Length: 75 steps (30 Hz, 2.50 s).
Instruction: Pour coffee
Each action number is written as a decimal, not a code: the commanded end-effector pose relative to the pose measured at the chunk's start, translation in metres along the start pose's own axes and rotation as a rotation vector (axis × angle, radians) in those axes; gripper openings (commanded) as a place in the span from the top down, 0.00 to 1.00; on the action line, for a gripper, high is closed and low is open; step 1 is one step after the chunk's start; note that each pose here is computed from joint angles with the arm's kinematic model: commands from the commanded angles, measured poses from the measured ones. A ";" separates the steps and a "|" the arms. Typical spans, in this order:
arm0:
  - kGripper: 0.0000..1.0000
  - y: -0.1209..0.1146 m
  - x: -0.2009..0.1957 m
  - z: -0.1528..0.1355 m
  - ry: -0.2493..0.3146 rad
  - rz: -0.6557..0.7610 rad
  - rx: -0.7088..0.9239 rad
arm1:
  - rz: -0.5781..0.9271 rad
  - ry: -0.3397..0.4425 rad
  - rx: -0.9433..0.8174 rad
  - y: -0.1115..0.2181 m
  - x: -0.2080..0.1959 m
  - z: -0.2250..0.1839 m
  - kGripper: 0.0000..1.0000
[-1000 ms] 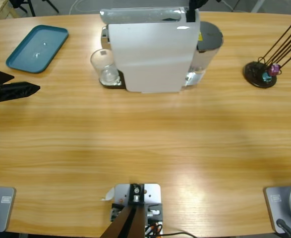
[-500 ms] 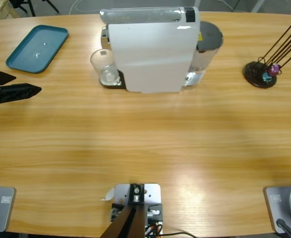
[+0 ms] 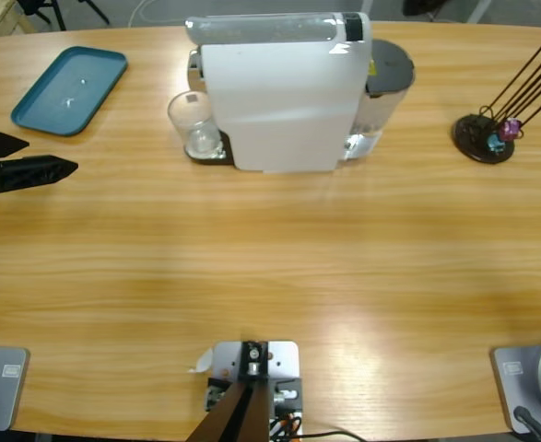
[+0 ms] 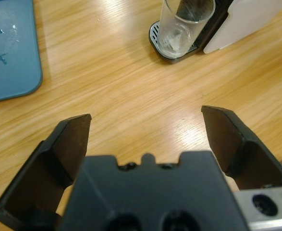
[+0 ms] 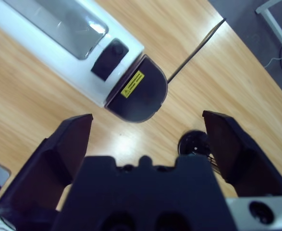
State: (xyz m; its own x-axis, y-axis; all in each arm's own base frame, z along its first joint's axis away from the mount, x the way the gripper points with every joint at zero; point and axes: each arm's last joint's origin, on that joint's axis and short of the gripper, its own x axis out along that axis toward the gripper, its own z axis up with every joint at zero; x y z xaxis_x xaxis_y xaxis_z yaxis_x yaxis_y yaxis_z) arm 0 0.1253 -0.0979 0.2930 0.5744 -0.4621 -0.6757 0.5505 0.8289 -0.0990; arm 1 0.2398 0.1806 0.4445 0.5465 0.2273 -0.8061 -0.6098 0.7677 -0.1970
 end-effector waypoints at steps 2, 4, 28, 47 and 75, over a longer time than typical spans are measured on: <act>0.00 0.000 -0.002 -0.009 -0.012 -0.015 0.008 | 0.096 -0.266 0.018 0.018 -0.055 -0.132 0.00; 0.00 0.001 -0.007 -0.014 -0.058 -0.021 0.008 | 0.119 -0.331 0.037 0.022 -0.056 -0.168 0.00; 0.00 0.001 0.020 -0.023 -0.065 -0.044 0.069 | 0.306 -0.414 0.023 0.046 -0.013 -0.257 0.00; 0.00 -0.005 0.028 -0.027 -0.057 -0.024 0.148 | 0.289 -0.565 -0.003 0.045 -0.033 -0.291 0.00; 0.00 0.000 0.020 -0.034 -0.133 0.044 0.126 | 0.321 -0.335 0.030 0.053 0.023 -0.249 0.00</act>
State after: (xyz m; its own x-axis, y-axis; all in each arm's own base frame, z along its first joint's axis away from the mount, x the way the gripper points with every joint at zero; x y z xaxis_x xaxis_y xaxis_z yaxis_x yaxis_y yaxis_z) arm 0 0.1197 -0.0986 0.2666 0.6788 -0.4913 -0.5458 0.5994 0.8001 0.0253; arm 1 0.0772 0.0763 0.2905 0.5198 0.6467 -0.5582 -0.7655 0.6426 0.0317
